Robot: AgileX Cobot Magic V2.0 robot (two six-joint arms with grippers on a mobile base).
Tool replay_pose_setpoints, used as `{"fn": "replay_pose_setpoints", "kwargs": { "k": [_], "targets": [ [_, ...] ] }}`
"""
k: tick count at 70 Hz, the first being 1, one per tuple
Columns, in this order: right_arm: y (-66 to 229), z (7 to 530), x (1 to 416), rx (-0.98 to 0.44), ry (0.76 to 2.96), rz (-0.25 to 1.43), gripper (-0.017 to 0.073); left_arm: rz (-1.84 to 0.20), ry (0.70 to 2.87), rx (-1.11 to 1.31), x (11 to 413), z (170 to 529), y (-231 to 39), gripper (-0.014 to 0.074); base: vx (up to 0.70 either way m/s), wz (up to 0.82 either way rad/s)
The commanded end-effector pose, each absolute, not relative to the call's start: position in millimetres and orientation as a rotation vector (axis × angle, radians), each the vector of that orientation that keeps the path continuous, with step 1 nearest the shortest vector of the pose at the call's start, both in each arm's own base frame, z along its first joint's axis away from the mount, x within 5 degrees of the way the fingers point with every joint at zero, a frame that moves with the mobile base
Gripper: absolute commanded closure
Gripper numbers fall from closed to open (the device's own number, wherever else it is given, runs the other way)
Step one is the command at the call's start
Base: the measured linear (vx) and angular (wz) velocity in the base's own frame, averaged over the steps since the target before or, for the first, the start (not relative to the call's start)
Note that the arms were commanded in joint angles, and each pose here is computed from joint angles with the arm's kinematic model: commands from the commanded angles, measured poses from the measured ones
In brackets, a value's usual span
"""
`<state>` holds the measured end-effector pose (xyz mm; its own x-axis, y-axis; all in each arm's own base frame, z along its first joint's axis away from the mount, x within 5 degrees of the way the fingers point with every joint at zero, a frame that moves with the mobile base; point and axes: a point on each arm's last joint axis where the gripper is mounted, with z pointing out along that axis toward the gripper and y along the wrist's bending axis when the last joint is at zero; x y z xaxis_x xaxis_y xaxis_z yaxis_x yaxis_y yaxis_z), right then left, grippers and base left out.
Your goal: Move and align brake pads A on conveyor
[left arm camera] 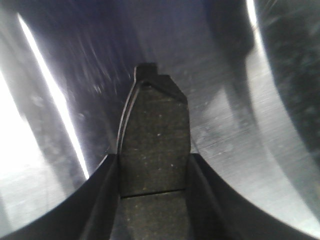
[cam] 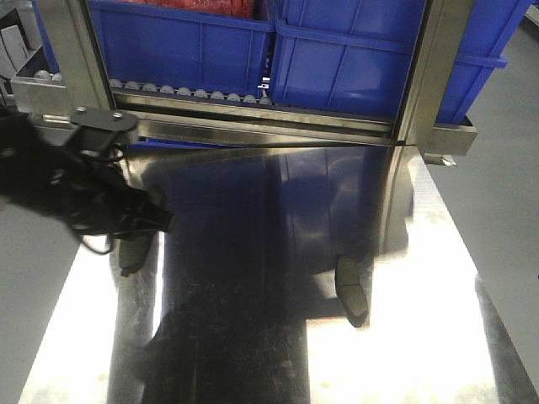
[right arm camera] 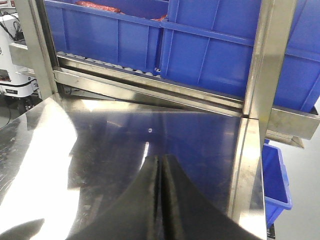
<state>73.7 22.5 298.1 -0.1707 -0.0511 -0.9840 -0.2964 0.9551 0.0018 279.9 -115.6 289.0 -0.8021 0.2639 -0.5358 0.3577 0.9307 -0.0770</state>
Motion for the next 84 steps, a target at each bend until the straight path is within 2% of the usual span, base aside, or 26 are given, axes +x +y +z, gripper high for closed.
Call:
{"fn": "replay_pose_setpoints", "kwargs": {
  "k": [1, 21, 50, 65, 84],
  "targets": [
    [23, 313, 75, -0.262, 1.642, 0.219, 0.0566, -0.271, 2.331, 0.434, 254, 323, -107, 0.0591, 0.0, 0.0],
    [23, 313, 75, -0.262, 1.642, 0.219, 0.0566, -0.294, 2.142, 0.389, 184, 320, -78, 0.0591, 0.0, 0.0],
    [23, 313, 75, -0.262, 1.642, 0.219, 0.0566, -0.342, 1.691, 0.294, 87, 300, -37, 0.0591, 0.0, 0.0],
    [23, 313, 75, -0.262, 1.642, 0.219, 0.0566, -0.355, 1.559, 0.269, 67, 298, -29, 0.0591, 0.0, 0.0],
    [23, 313, 75, -0.262, 1.642, 0.219, 0.0566, -0.355, 1.552, 0.267, 68, 299, -29, 0.0591, 0.0, 0.0]
  ]
}}
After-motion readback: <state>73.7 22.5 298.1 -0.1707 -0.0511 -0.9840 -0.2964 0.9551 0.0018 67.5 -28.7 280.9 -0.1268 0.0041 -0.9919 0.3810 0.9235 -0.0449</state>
